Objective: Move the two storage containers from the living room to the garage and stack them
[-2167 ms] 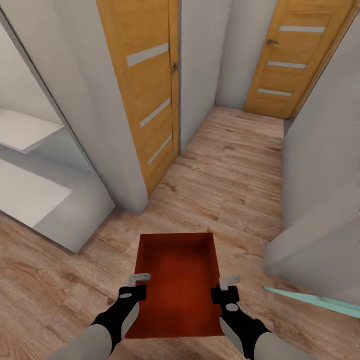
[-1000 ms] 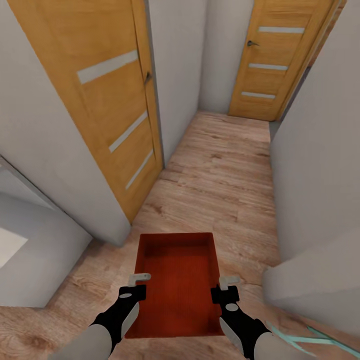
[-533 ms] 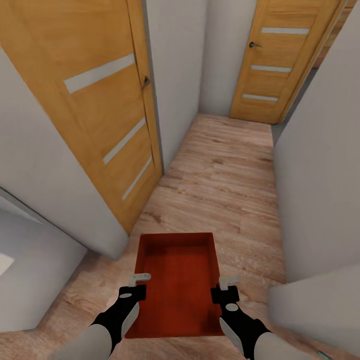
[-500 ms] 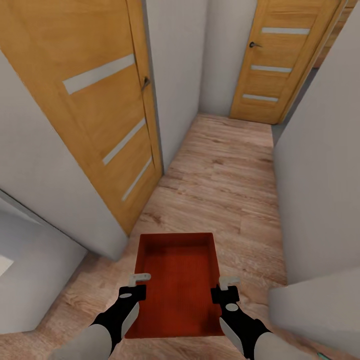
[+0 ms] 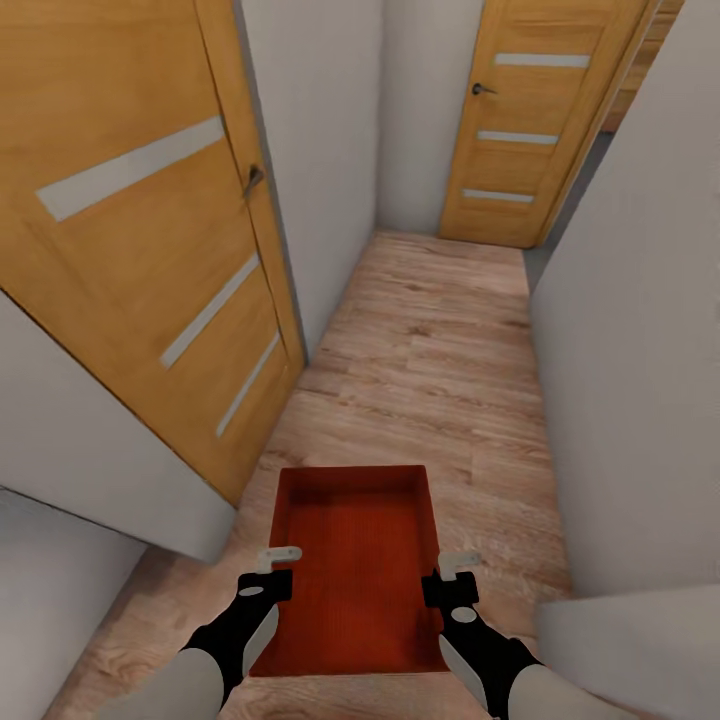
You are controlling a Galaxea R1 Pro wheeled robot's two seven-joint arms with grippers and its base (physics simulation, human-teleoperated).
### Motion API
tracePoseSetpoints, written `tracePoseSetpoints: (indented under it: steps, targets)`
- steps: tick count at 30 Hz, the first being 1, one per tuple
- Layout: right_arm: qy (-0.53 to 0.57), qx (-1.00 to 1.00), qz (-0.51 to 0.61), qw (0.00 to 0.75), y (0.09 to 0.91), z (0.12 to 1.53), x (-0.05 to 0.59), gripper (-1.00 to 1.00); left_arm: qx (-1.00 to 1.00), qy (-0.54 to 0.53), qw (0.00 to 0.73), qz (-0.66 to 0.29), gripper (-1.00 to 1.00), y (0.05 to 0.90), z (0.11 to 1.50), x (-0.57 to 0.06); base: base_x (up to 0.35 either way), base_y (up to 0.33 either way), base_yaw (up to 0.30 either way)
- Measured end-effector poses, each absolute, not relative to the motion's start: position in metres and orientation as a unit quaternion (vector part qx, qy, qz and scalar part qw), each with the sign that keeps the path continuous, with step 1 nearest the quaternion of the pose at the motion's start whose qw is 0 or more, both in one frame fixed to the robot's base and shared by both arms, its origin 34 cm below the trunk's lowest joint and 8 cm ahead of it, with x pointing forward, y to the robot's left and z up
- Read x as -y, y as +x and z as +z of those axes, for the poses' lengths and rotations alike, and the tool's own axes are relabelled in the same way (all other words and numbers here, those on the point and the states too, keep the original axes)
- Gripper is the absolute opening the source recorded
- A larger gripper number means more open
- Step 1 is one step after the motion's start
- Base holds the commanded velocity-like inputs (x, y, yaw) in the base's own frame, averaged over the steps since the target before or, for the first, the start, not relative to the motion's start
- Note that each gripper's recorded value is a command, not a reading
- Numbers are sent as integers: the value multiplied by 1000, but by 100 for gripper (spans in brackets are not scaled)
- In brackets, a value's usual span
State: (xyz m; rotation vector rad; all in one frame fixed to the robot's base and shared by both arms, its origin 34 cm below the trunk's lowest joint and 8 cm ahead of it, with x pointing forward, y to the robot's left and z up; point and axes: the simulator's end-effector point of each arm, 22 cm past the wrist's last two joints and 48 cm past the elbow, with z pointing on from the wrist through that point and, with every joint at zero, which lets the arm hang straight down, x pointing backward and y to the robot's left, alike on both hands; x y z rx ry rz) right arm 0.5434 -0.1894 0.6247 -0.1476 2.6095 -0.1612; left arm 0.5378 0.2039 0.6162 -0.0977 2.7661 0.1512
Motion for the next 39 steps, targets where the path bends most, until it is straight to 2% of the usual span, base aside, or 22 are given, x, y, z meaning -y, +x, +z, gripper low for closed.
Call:
tracePoseSetpoints:
  steps: [11,39]
  targets:
    - [-54,-963,-59,256,541,622,189,-100,-981,-34,181,54,-100,536,614,-204,326,0,-188]
    - [-54,-963,-60,256,541,622,189,-100,-981,-34,181,53,-100,536,614,-205,326,0,-10]
